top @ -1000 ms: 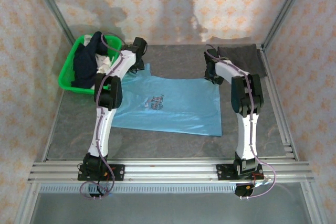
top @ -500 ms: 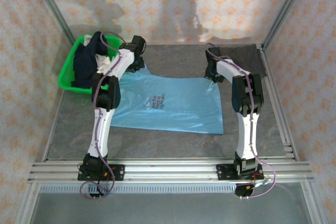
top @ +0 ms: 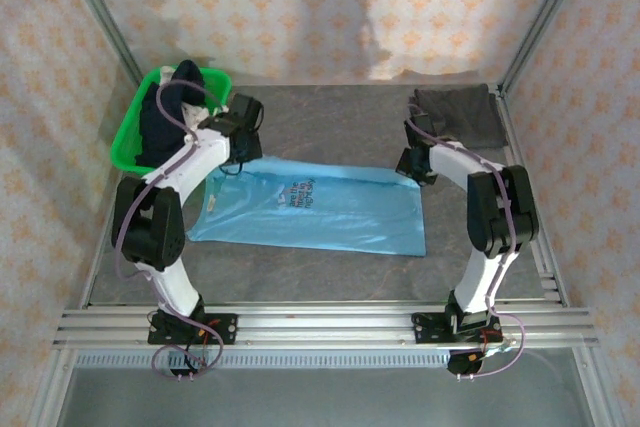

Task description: Fold and stack the t-shirts

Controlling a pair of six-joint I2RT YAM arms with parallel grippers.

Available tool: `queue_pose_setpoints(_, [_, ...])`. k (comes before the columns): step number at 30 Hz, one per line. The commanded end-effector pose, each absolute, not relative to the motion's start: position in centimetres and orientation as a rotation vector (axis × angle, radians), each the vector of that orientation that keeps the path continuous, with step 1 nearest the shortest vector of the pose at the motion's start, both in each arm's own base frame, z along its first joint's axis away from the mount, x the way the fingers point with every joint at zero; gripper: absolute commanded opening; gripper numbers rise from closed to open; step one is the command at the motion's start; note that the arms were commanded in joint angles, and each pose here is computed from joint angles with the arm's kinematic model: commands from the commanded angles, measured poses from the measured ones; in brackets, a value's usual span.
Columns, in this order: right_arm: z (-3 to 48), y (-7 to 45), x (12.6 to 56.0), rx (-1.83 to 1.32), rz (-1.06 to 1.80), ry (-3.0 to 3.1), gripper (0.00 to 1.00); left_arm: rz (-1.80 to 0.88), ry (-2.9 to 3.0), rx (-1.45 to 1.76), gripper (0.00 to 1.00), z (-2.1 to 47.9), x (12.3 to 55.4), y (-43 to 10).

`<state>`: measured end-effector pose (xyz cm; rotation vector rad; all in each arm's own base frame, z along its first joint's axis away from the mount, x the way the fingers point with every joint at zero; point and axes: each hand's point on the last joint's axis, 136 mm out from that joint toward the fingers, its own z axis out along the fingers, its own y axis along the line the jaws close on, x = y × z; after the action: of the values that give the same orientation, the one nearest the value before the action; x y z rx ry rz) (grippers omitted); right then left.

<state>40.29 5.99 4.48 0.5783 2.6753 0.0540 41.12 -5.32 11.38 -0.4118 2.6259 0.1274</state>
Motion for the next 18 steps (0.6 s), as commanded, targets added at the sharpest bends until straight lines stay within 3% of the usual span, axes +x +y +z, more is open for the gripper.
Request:
queue_pose_setpoints(1, [6.2, 5.8, 39.7, 0.592, 0.087, 2.616, 0.01, 0.169, 2.556, -0.474, 0.00, 11.5, 39.9, -4.0])
queue_pose_setpoints(9, [4.9, 5.1, 36.1, 0.617, 0.031, 2.655, 0.06, 0.205, 2.593, -0.474, 0.00, 8.7, 36.3, -3.8])
queue_pose_setpoints(16, [4.4, 4.8, 34.3, 0.632, 0.010, 2.696, 0.20, 0.217, 2.620, -0.495, 0.00, 7.0, 34.7, -3.5])
queue_pose_setpoints(18, [4.6, 4.8, 33.9, 0.634, 0.022, 2.690, 0.23, 0.221, 2.626, -0.503, 0.05, 6.8, 34.3, -3.3])
